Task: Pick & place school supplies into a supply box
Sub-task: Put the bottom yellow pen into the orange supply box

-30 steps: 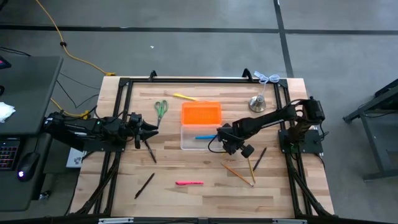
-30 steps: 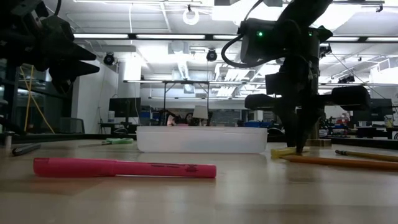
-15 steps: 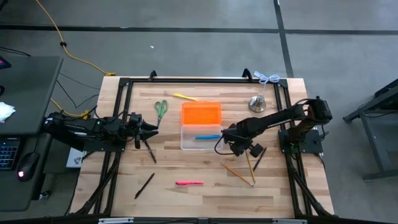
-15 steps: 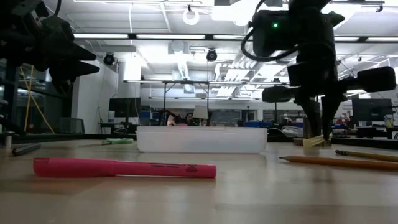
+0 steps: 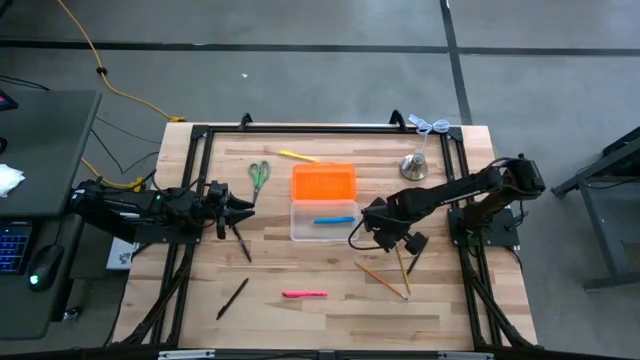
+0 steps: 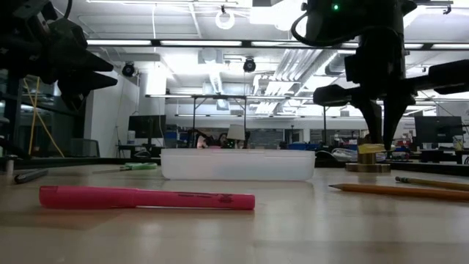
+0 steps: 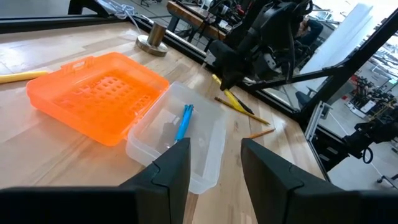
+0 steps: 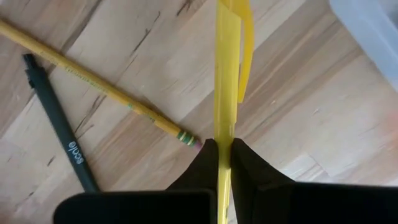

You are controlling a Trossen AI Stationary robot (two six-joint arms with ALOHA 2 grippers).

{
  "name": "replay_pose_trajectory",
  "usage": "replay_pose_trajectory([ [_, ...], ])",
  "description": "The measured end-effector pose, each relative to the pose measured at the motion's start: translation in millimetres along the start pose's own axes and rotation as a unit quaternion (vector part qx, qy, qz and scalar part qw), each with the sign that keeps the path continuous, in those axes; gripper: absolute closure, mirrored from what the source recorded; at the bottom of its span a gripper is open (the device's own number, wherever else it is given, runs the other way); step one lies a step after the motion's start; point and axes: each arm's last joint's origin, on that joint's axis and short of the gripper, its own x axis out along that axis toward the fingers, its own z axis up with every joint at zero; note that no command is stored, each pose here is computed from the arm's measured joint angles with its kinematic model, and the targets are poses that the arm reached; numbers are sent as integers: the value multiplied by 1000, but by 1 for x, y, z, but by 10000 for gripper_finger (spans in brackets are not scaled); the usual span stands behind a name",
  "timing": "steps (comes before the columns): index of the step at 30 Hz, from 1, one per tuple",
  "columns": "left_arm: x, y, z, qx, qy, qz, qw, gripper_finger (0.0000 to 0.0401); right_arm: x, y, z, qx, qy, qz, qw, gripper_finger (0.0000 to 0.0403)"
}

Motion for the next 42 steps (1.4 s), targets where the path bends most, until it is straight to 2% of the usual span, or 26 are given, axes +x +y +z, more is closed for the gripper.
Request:
replay_pose_trajectory([
  [8, 0, 0, 0, 0, 0, 0, 1000, 229, 0, 0, 2, 14, -17, 10, 1000, 402],
  [14, 0, 0, 0, 0, 0, 0, 1000, 229, -9, -5, 13, 74, -86, 39, 993, 401],
  [27, 0, 0, 0, 0, 0, 0, 1000, 229, -57, -21, 40, 98, -233, 95, 963, 399],
  [34, 0, 0, 0, 0, 0, 0, 1000, 229, -67, -36, 44, 123, -297, 89, 943, 400],
  [42, 0, 0, 0, 0, 0, 0, 1000, 229, -76, -56, 47, 124, -371, 43, 919, 400],
])
